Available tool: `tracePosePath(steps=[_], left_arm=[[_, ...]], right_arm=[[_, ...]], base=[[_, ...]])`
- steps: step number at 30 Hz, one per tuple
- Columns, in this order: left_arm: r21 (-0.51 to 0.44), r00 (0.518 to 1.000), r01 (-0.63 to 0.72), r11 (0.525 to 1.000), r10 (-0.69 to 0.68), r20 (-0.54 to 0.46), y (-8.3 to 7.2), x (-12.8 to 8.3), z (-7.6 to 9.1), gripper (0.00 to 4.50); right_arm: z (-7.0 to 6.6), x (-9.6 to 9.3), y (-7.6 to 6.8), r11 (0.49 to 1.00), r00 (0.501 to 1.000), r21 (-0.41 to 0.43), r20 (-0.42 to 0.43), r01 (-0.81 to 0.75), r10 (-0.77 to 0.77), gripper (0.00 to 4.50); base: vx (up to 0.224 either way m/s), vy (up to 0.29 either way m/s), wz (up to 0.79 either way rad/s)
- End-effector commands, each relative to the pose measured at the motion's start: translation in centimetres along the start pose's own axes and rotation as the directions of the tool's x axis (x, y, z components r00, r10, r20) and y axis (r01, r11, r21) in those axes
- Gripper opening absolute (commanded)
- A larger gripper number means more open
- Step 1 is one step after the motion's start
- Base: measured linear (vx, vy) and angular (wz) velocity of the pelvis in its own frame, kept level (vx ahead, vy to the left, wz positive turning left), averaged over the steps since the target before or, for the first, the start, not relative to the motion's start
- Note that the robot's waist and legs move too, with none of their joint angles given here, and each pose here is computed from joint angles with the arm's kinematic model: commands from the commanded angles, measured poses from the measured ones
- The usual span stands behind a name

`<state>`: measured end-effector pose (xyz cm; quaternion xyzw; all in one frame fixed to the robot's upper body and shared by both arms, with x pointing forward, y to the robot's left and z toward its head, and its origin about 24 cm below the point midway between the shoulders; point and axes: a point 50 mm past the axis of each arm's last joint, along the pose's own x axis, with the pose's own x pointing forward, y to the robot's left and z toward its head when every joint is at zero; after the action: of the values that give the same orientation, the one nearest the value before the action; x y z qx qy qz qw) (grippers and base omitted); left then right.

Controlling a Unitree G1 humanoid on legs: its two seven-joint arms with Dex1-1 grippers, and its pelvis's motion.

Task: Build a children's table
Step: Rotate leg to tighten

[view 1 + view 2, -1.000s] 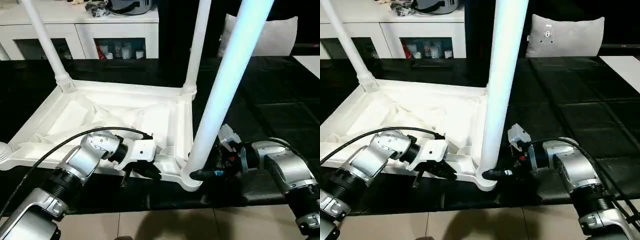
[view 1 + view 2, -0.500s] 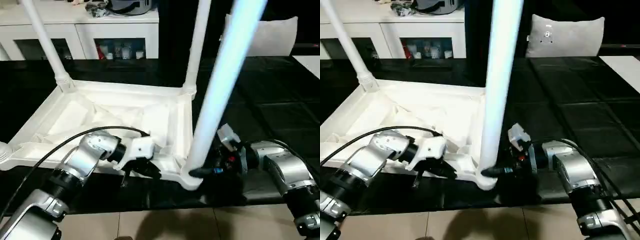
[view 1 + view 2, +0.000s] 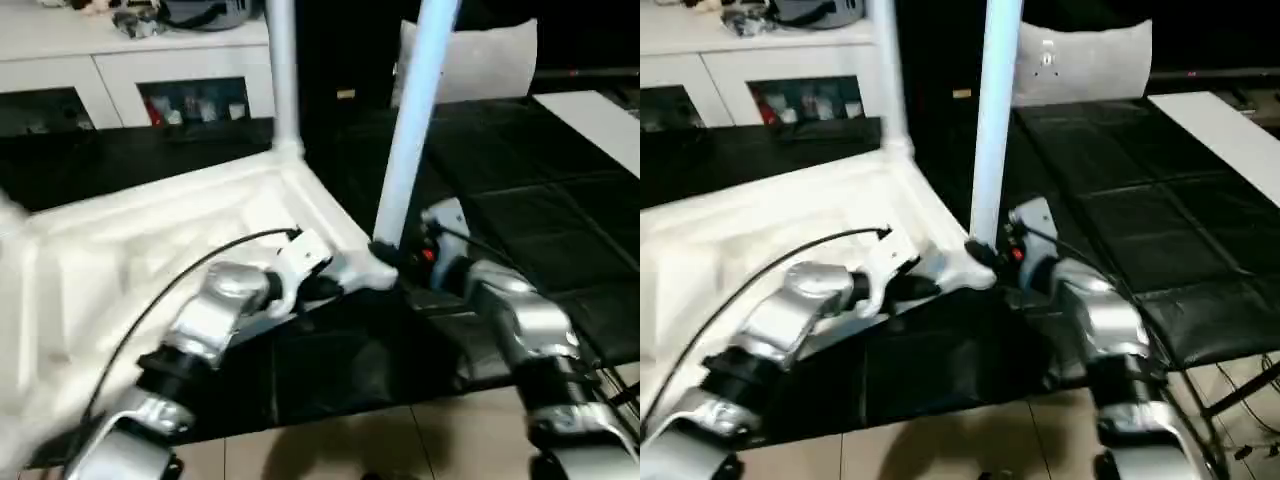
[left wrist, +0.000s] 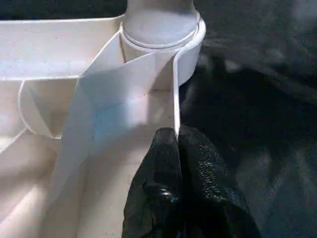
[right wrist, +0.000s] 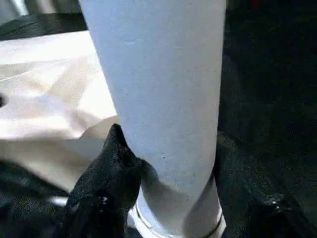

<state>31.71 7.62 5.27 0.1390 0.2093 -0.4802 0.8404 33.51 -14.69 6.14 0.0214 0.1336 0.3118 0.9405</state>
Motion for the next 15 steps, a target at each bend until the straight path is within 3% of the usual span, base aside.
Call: tracePosePath(steps=[1, 6, 8, 12, 15], left_arm=[[0.064, 0.996, 0.058, 0.996, -0.062, 0.057, -1.0, 0.7, 2.0, 0.0], [0.102, 0.998, 0.06, 0.993, -0.064, 0.027, -0.7, 0.4, 1.6, 0.0], [0.113, 0.998, 0.061, 0.992, -0.063, 0.017, -0.6, 0.2, 1.4, 0.0], [0.149, 0.996, 0.086, 0.985, -0.085, -0.015, 0.2, -1.0, 0.5, 0.0], [0.174, 0.993, 0.121, 0.977, -0.118, -0.029, 0.3, -1.4, 0.1, 0.0]], right_arm=[[-0.5, 0.2, 0.1, 1.0, 1.0, -0.009, -0.012, 0.011, -0.011, 2.55], [-0.5, -1.0, -0.4, 0.998, 0.998, -0.011, 0.019, -0.055, 0.056, 2.55], [-0.4, -1.3, -0.6, 0.998, 0.998, -0.017, 0.017, -0.066, 0.066, 2.85], [-0.6, -3.0, -0.9, 0.966, 0.972, -0.108, -0.052, -0.234, 0.23, 3.04], [-0.5, -3.6, -1.0, 0.948, 0.956, -0.127, -0.07, -0.292, 0.285, 3.33]], base=[[0.0, 0.0, 0.0], [0.0, 0.0, 0.0], [0.0, 0.0, 0.0], [0.0, 0.0, 0.0], [0.0, 0.0, 0.0]])
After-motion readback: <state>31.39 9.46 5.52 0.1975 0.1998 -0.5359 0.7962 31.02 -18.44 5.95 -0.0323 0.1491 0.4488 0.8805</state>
